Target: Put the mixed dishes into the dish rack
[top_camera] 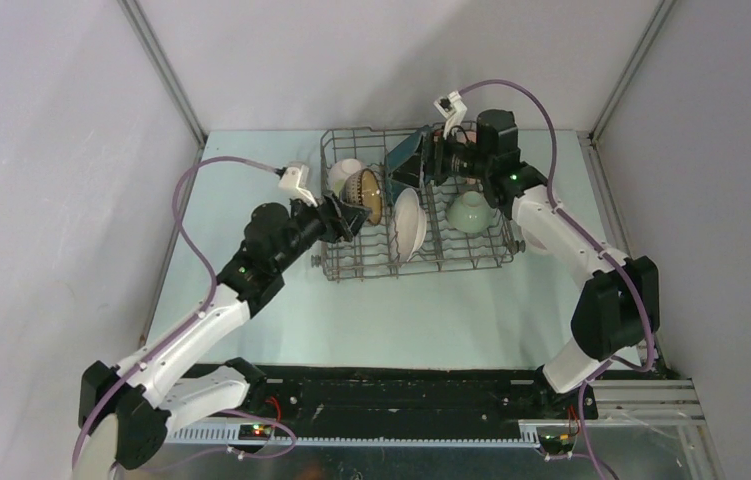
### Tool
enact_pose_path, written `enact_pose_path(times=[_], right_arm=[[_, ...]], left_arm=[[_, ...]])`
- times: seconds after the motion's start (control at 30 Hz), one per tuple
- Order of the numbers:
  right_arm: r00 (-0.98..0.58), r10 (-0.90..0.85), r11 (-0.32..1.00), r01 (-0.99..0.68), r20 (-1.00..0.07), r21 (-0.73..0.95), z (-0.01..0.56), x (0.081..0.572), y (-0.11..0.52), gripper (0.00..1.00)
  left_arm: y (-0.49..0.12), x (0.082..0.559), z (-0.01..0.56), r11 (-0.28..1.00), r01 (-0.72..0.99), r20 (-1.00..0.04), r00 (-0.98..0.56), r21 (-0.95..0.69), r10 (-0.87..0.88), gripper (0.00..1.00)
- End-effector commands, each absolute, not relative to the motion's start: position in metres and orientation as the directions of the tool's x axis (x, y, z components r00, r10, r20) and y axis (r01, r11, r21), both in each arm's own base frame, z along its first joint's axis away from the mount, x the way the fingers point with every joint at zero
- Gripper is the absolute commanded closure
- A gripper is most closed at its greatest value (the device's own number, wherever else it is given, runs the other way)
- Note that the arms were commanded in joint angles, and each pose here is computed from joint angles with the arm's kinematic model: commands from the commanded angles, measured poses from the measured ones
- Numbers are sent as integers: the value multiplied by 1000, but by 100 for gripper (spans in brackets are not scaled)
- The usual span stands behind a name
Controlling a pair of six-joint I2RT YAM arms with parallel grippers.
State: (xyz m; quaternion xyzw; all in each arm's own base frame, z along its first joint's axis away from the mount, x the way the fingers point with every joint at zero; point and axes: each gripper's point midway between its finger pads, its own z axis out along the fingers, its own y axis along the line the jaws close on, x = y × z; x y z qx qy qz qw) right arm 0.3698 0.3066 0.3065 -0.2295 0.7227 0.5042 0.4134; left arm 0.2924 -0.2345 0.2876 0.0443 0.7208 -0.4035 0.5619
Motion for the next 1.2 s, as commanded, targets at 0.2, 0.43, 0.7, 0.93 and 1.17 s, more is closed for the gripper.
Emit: enact_pose_path(times=[0.2, 0.43, 0.7, 0.93, 1.17], right_arm=[[-566, 89, 765, -488, -820, 420, 277, 393, 238, 19], [-591, 159, 841, -339, -791, 423, 264, 383, 202, 19], [-528, 187, 895, -256, -828, 365, 271, 369, 173, 20], [-513, 198, 927, -178, -835, 329, 269, 356, 151, 22], [-521, 217, 931, -145, -826, 336, 257, 347, 138, 23]], left_arm=[[-213, 341, 240, 918, 370, -889, -456, -140, 48, 100], [-214, 344, 205, 946, 319, -790, -564, 61, 241, 100], [-216, 357, 184, 933, 257, -718, -597, 252, 359, 100], [-221, 368, 155, 885, 247, -612, -648, 394, 453, 100], [-221, 368, 128, 843, 265, -530, -679, 469, 508, 100]])
